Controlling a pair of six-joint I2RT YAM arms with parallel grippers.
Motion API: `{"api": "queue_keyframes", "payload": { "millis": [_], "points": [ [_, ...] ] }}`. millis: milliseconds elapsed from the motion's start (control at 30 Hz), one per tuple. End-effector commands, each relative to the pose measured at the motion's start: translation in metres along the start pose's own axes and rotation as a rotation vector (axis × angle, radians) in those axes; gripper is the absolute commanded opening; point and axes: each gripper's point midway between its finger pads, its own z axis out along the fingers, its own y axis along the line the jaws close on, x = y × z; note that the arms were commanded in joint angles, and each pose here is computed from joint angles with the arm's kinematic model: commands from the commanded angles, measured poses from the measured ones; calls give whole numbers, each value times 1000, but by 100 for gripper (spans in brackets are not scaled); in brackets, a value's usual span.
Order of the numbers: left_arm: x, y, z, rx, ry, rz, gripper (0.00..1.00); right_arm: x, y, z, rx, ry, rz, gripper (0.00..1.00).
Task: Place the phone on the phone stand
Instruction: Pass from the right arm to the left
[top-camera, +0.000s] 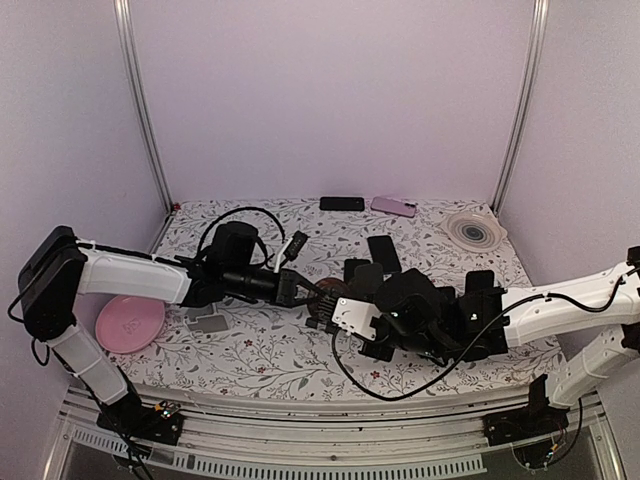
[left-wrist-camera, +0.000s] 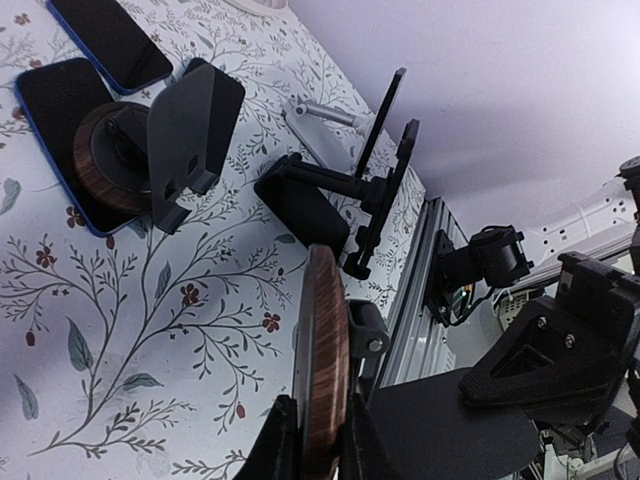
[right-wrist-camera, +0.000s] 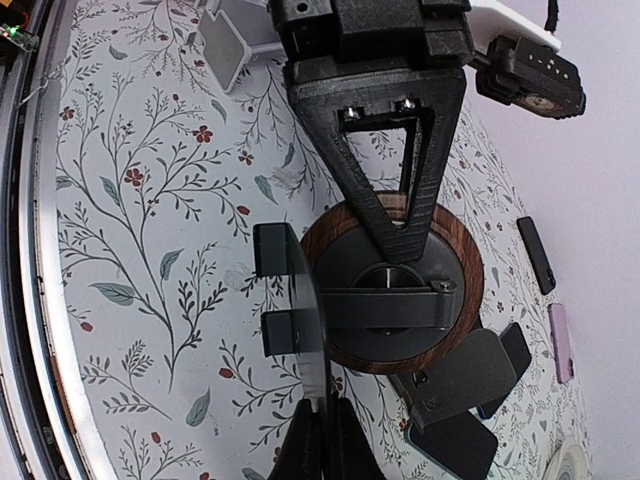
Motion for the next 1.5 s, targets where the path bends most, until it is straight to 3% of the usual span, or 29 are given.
{"api": "queue_keyframes", "payload": {
  "millis": [0, 167, 333, 467, 933, 1300, 1467],
  "points": [
    [8, 18, 2, -54, 8, -132, 0, -34, -22, -23, 100, -167, -13, 1],
    [9, 19, 4, -59, 10, -133, 1, -37, -22, -29, 80, -184, -23, 1],
    [8, 14, 6, -60, 7, -106, 44, -40, -4, -29, -47, -154, -41, 1],
    [1, 10, -1, -79, -21, -58, 56, -35, 6, -29, -134, -120, -41, 1],
    [-31, -25, -64, -138, -267, 327, 59, -25, 17, -25, -369, -66, 86, 2],
    [9, -87, -65, 115, -324, 665, 53, -21, 15, -30, -404, -49, 117, 1],
    [25, -97, -49, 153, -269, 729, 50, -18, 15, -31, -404, -43, 119, 1]
  ]
}}
